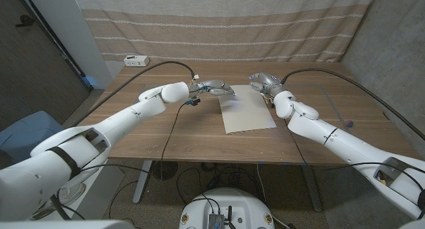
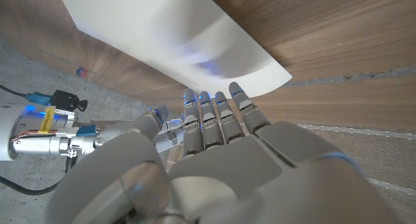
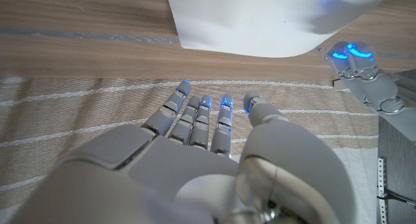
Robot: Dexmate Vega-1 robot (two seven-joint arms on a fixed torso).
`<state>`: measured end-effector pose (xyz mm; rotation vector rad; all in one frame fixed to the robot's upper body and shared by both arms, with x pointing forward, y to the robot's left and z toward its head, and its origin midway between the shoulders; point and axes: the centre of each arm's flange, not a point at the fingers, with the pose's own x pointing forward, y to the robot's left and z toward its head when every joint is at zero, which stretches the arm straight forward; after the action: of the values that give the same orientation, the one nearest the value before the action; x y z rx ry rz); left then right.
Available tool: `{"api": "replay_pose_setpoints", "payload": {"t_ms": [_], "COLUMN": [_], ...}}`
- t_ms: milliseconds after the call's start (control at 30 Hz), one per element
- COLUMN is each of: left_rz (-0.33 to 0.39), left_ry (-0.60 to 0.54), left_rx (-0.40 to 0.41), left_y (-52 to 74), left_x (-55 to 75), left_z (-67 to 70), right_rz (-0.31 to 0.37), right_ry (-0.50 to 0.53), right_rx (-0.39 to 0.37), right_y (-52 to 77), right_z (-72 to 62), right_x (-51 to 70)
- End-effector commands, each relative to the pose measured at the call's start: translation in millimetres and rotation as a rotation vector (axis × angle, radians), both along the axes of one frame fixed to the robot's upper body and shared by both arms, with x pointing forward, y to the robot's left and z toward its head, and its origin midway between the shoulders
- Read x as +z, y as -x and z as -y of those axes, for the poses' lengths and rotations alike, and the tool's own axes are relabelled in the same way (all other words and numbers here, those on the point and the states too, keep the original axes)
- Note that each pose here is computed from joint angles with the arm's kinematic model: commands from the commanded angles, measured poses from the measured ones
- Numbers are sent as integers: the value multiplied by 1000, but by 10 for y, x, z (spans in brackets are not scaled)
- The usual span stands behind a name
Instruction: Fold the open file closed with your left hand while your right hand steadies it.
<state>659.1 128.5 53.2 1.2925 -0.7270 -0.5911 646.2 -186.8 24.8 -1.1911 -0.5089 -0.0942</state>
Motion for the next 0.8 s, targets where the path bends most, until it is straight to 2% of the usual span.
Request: {"api": "replay_pose_setpoints", "payload": {"t_ms": [33, 367, 800], "left_rz": [36, 43, 46], "left_ry": [6, 9, -3], "left_rx": [57, 65, 73], "left_y": [12, 2, -9], "left_x": [35, 57, 83], "left_z": [-172, -230, -249], "right_rz": [-68, -110, -209], "right_ry": [35, 41, 32], "right_rx": [16, 9, -14], "right_y": [-96, -189, -334], "right_z": [-123, -152, -115], "right_x": [-126, -175, -269]}}
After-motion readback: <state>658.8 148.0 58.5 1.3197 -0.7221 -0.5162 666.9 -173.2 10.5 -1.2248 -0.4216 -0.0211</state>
